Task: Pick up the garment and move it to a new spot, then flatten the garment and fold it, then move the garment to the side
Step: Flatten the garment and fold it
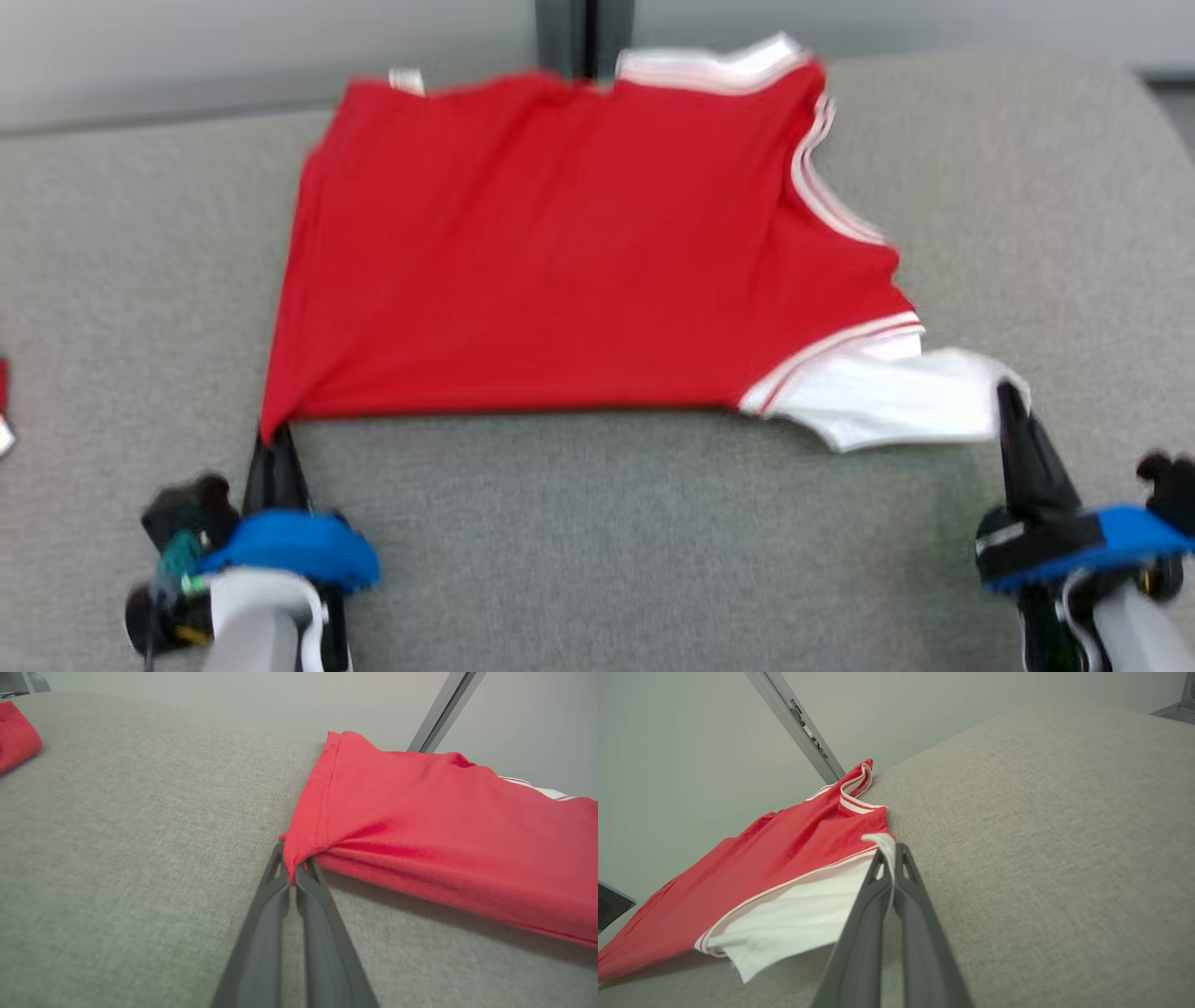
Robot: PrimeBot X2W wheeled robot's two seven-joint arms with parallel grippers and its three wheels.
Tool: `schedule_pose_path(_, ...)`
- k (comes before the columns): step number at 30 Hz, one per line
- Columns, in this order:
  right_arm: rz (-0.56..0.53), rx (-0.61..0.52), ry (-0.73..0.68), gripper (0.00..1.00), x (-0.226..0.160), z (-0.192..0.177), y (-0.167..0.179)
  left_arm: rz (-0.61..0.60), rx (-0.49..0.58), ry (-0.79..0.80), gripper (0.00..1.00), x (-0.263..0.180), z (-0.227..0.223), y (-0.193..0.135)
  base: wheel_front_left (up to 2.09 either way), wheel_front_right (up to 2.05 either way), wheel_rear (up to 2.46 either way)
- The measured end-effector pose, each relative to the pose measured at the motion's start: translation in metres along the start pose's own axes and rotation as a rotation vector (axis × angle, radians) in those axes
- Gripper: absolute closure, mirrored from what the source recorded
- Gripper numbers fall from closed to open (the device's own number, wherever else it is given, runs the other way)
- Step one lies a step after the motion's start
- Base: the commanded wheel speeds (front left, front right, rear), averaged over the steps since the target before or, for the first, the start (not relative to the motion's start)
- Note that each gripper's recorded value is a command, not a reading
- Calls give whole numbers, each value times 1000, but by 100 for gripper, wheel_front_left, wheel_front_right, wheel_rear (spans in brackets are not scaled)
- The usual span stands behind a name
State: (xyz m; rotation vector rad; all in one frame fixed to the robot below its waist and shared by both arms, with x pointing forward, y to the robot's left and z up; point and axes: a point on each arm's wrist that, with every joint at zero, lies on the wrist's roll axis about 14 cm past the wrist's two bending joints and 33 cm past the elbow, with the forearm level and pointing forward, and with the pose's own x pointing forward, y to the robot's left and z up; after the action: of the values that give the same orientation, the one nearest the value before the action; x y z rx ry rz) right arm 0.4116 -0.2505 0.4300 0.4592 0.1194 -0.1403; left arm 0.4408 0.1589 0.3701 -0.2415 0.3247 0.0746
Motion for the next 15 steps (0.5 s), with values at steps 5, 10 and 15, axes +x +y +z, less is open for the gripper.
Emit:
schedule_pose_path(5,-42,26,43,100,-47,-17,-12,39,-19,40,100,-52,-18,19,0,0,0)
schedule_pose_path(10,-70,27,65,100,-90,-26,-24,37,-15,100,100,-103,-46,28,0,0,0)
schedule_pose_path(15,-103,45,97,100,-126,-41,-36,-10,7,152,100,-141,-70,23,0,0,0)
